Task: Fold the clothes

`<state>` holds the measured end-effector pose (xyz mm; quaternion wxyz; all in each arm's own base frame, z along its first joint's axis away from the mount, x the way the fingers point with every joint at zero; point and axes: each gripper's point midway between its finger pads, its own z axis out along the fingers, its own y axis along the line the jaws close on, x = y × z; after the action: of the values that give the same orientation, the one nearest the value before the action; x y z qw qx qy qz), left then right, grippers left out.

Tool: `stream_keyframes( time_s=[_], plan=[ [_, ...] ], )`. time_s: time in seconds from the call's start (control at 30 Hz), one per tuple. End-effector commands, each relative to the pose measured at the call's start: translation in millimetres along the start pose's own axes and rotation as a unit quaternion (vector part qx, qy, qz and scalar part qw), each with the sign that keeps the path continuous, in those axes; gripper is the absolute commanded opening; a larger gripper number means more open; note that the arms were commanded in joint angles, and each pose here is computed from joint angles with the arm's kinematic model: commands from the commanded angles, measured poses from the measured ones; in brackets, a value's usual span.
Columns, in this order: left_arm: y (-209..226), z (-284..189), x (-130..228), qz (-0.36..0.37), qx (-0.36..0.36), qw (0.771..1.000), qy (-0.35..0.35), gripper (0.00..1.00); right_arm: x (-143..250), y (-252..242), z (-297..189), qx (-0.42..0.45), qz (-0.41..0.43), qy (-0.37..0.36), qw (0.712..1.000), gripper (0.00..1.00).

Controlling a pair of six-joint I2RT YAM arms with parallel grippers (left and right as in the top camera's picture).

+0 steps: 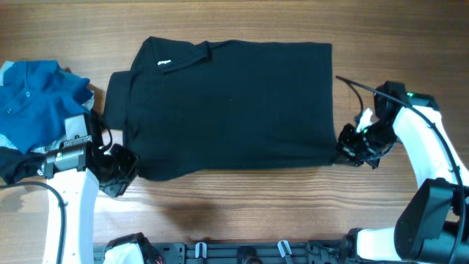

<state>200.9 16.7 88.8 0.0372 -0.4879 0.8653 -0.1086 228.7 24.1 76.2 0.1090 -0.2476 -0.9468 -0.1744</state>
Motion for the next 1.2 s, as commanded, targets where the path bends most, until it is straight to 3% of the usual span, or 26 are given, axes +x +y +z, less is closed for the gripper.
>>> stream_keyframes(
  time_s=[0.0, 0.3, 0.7, 0.77, 0.8, 0.83, 0.87, 0.9, 1.07, 1.17],
  plan=[
    [-36, -9, -25, 0.024, 0.076, 0.996, -0.050, 0.04, -16, 24, -12, -0.052, -0.032, -0.040, 0.997, 0.04],
    [-113, -32, -69, 0.088, 0.202, 0.961, -0.165, 0.04, -57, 36, -19, -0.075, 0.004, -0.119, 0.990, 0.05],
    [-140, 11, -81, 0.108, 0.196, 0.962, -0.156, 0.04, -83, 47, -27, -0.101, 0.017, -0.168, 0.980, 0.11],
    [-141, 10, -84, 0.108, 0.196, 0.961, -0.163, 0.04, -86, 49, -28, -0.105, 0.022, -0.173, 0.979, 0.17],
    [-140, 10, -85, 0.107, 0.194, 0.961, -0.165, 0.05, -88, 50, -30, -0.107, 0.020, -0.179, 0.978, 0.25],
    [-140, 10, -85, 0.107, 0.194, 0.961, -0.166, 0.09, -92, 53, -32, -0.111, 0.013, -0.189, 0.976, 0.47],
    [-141, 9, -87, 0.108, 0.195, 0.960, -0.170, 0.20, -96, 54, -34, -0.113, 0.004, -0.198, 0.974, 0.60],
    [-143, 8, -88, 0.119, 0.197, 0.957, -0.175, 0.30, -100, 55, -36, -0.111, -0.010, -0.207, 0.972, 0.66],
    [-126, 18, -77, 0.203, 0.150, 0.954, -0.161, 0.48, -94, 23, -28, -0.024, -0.013, -0.204, 0.979, 0.64],
    [-82, 34, -67, 0.218, 0.051, 0.966, -0.128, 0.51, -78, 8, -6, -0.006, 0.001, -0.168, 0.986, 0.54]
  ],
)
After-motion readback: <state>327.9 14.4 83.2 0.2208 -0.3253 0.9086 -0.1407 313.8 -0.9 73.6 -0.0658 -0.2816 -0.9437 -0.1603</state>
